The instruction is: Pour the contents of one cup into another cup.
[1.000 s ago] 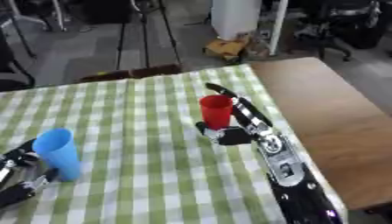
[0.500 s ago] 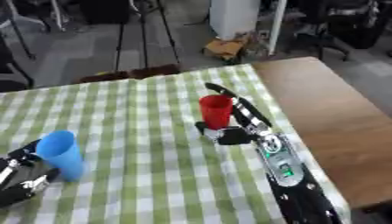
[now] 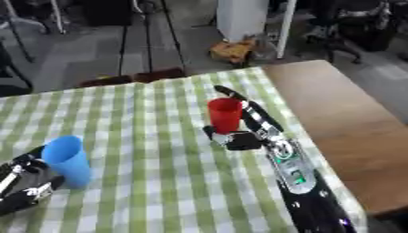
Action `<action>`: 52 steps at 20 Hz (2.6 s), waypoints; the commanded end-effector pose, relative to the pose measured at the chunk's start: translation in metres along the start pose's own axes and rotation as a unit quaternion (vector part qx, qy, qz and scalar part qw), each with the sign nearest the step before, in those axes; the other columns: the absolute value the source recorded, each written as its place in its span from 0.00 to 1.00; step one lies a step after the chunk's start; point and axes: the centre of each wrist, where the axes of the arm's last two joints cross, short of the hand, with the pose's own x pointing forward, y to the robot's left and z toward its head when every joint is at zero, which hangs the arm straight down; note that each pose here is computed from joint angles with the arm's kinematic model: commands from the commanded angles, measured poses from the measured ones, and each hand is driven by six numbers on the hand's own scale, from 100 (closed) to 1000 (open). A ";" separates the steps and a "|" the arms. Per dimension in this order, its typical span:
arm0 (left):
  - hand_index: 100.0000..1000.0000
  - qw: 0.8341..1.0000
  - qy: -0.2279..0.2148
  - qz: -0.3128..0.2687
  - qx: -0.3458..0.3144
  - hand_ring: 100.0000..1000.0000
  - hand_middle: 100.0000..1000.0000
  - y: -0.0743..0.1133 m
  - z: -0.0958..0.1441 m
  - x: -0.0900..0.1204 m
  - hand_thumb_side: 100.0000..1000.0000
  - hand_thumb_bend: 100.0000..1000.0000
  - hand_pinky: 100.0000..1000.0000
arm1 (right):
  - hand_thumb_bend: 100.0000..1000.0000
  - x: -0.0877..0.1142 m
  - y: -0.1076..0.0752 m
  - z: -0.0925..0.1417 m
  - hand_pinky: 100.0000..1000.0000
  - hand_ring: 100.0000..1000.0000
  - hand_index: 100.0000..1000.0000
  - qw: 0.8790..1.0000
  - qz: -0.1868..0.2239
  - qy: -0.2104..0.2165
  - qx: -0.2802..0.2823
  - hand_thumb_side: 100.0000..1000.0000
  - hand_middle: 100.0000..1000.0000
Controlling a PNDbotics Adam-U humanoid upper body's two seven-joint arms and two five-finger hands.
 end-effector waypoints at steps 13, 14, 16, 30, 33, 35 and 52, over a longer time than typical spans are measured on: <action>0.96 0.998 -0.009 -0.052 0.032 0.75 0.76 0.024 -0.009 0.015 0.72 0.54 0.75 | 0.07 0.009 -0.006 -0.005 0.70 0.20 0.99 1.000 0.008 -0.016 -0.005 0.00 0.42; 0.96 0.998 -0.011 -0.051 0.032 0.75 0.76 0.024 -0.010 0.016 0.72 0.54 0.75 | 0.07 0.009 -0.006 -0.005 0.70 0.20 0.99 1.000 0.007 -0.016 -0.005 0.00 0.42; 0.96 0.998 -0.012 -0.049 0.030 0.75 0.76 0.024 -0.011 0.017 0.72 0.54 0.75 | 0.07 0.009 -0.006 -0.005 0.71 0.20 0.99 1.000 0.007 -0.016 -0.005 0.00 0.42; 0.96 0.998 -0.024 -0.050 0.016 0.75 0.76 0.021 -0.016 0.018 0.72 0.54 0.75 | 0.07 0.013 -0.007 -0.005 0.71 0.20 0.99 1.000 0.004 -0.024 -0.013 0.00 0.42; 0.96 0.998 -0.023 -0.048 0.016 0.75 0.76 0.019 -0.017 0.018 0.72 0.54 0.75 | 0.07 0.015 -0.007 -0.006 0.71 0.20 0.99 0.999 0.003 -0.030 -0.014 0.00 0.42; 0.95 0.998 -0.023 -0.048 0.014 0.75 0.76 0.018 -0.018 0.018 0.72 0.53 0.75 | 0.07 0.016 -0.007 -0.006 0.71 0.21 0.99 0.999 0.001 -0.033 -0.015 0.00 0.42; 0.95 0.999 -0.035 -0.041 0.007 0.74 0.75 0.007 -0.027 0.023 0.73 0.53 0.74 | 0.06 0.026 -0.007 -0.010 0.71 0.21 0.99 0.998 -0.006 -0.055 -0.015 0.00 0.43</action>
